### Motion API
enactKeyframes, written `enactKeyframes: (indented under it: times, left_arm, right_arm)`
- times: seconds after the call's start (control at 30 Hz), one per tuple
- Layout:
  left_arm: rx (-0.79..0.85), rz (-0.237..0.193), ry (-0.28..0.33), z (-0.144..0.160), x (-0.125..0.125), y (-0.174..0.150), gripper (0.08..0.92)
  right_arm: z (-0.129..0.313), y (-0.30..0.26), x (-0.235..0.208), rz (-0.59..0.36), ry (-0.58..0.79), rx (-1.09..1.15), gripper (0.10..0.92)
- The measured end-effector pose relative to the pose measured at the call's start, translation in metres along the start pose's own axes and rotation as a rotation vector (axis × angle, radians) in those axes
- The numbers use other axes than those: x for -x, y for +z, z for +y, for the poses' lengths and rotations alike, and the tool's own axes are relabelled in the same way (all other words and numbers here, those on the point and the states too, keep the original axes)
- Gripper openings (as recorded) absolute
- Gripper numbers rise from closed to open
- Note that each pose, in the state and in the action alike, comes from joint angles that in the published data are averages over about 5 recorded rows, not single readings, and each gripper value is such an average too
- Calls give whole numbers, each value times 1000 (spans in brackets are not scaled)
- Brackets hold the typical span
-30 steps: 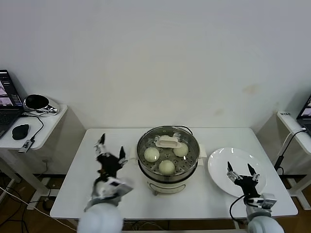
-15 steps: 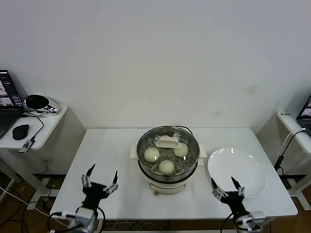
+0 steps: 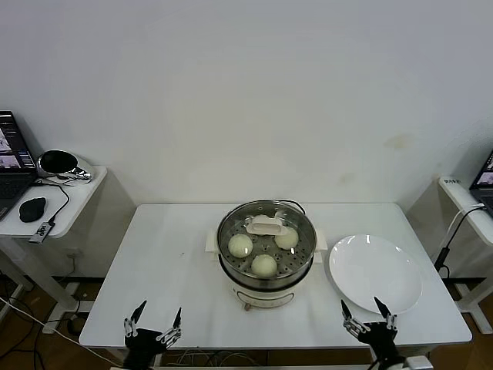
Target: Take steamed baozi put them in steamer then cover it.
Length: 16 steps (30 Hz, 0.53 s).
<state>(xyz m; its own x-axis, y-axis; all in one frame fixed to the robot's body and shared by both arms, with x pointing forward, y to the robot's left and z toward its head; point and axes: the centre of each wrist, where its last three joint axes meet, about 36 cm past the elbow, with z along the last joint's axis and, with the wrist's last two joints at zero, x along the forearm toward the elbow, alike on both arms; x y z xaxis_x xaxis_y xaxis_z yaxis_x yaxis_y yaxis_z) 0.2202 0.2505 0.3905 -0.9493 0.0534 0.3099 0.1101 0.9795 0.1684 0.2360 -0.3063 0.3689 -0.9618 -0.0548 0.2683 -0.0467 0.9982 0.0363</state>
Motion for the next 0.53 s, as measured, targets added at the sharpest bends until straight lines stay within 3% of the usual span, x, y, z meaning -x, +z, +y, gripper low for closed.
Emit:
enactKeyframes:
  times: [0.53]
  left_arm:
    - [-45,19,-23,8,-14,7,823]
  right_arm:
    - [-2,-3,-7,31,7,-45,823]
